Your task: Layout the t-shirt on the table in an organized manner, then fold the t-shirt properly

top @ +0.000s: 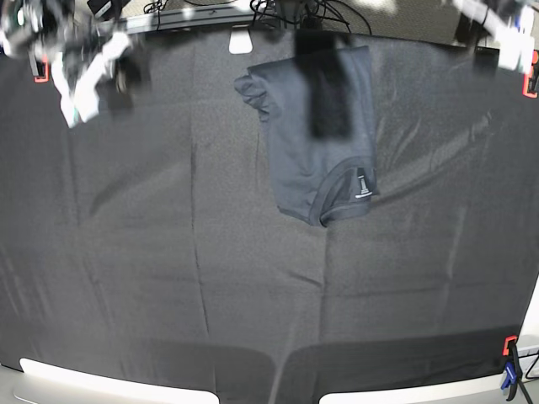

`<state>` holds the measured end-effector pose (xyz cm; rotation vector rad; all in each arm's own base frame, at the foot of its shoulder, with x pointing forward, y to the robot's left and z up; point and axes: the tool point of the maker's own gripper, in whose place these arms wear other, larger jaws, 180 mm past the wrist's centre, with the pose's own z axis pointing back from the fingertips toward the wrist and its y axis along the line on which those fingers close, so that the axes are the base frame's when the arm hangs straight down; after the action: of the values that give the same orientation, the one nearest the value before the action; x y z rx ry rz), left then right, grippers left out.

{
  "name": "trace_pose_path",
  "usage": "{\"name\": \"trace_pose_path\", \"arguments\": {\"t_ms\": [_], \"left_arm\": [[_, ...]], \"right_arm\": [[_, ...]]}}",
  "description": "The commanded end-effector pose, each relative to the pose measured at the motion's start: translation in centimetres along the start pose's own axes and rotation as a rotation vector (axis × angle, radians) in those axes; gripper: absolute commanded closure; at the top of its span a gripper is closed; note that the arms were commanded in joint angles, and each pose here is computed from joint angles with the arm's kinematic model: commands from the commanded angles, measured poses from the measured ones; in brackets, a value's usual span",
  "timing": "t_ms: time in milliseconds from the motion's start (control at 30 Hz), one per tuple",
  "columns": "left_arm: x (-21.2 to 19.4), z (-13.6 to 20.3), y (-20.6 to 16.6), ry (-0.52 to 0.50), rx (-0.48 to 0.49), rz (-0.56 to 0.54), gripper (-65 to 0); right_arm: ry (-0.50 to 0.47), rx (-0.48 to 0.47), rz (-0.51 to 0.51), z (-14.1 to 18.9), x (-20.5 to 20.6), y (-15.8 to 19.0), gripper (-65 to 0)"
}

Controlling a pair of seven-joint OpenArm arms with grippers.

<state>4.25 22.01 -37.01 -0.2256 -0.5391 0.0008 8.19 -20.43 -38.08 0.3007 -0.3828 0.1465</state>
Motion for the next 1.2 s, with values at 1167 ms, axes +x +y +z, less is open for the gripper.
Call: {"name": "trace_pose_path", "arguments": {"t_ms": [1167], "left_arm": [[-19.2,-17.2,4.1,0.2,0.138,0.441,-18.1]], "right_arm": [[0.474,0.065,-0.097,-19.9,-17.4,-1.6,-8.6]]}}
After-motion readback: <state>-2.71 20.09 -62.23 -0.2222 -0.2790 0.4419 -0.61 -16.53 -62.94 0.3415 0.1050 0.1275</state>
